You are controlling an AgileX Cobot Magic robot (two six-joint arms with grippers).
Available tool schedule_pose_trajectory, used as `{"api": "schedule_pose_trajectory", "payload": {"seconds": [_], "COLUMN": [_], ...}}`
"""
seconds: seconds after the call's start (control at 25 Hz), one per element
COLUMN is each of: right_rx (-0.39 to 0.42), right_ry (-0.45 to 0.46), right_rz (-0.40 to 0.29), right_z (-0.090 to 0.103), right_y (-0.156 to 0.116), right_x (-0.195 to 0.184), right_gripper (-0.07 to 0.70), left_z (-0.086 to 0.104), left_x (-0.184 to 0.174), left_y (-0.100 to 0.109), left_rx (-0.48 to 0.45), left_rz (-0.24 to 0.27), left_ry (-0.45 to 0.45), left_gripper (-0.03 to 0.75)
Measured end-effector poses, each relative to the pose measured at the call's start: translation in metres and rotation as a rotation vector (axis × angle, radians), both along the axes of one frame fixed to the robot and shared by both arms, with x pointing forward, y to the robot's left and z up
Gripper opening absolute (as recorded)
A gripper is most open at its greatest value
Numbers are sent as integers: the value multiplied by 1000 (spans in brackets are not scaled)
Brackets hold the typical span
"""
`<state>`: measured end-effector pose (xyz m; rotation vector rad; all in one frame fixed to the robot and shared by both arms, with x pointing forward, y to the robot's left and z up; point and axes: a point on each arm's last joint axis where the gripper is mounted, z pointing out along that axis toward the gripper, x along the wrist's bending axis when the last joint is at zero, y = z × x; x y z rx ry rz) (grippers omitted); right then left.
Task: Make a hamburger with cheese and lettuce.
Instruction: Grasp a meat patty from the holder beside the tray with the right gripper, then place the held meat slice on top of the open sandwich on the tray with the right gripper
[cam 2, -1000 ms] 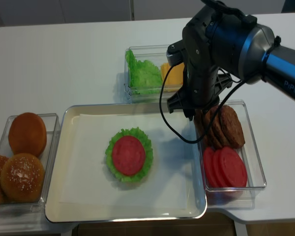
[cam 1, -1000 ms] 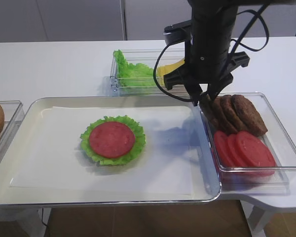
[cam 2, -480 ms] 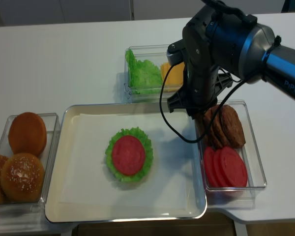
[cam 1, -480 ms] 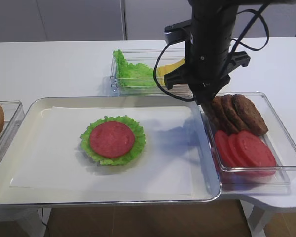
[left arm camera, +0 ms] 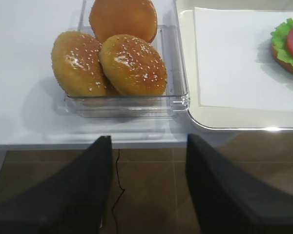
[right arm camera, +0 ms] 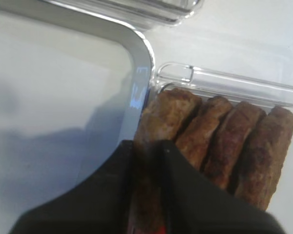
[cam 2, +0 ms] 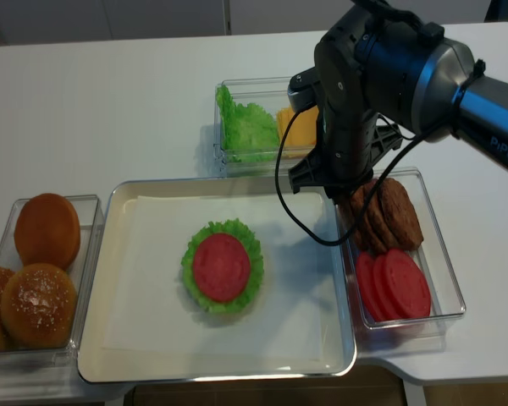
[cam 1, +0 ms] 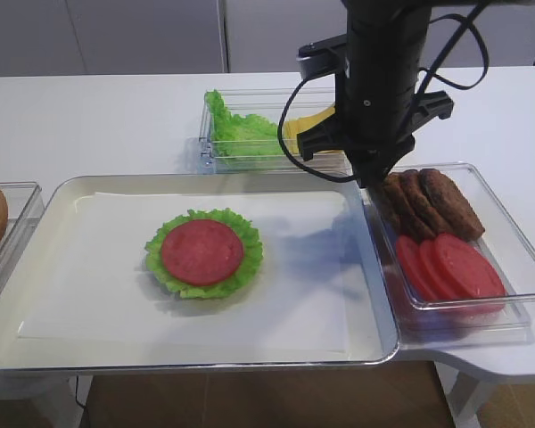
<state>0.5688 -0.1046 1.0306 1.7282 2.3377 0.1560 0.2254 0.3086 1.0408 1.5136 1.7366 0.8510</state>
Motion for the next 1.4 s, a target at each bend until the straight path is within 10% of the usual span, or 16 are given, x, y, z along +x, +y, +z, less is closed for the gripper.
{"api": "schedule_pose_trajectory", "payload": {"seconds": [1.4], "right_rx": [120], "right_ry": [-157], "right_rz": [-34], "right_z": [86], "right_y": [-19], "right_x": [-30], "right_gripper": [111], "left_z": [0], "left_x": [0], "left_y": [0], "left_rx": [0], "left_rz": [0], "left_ry": [0], "left_gripper": [362]}}
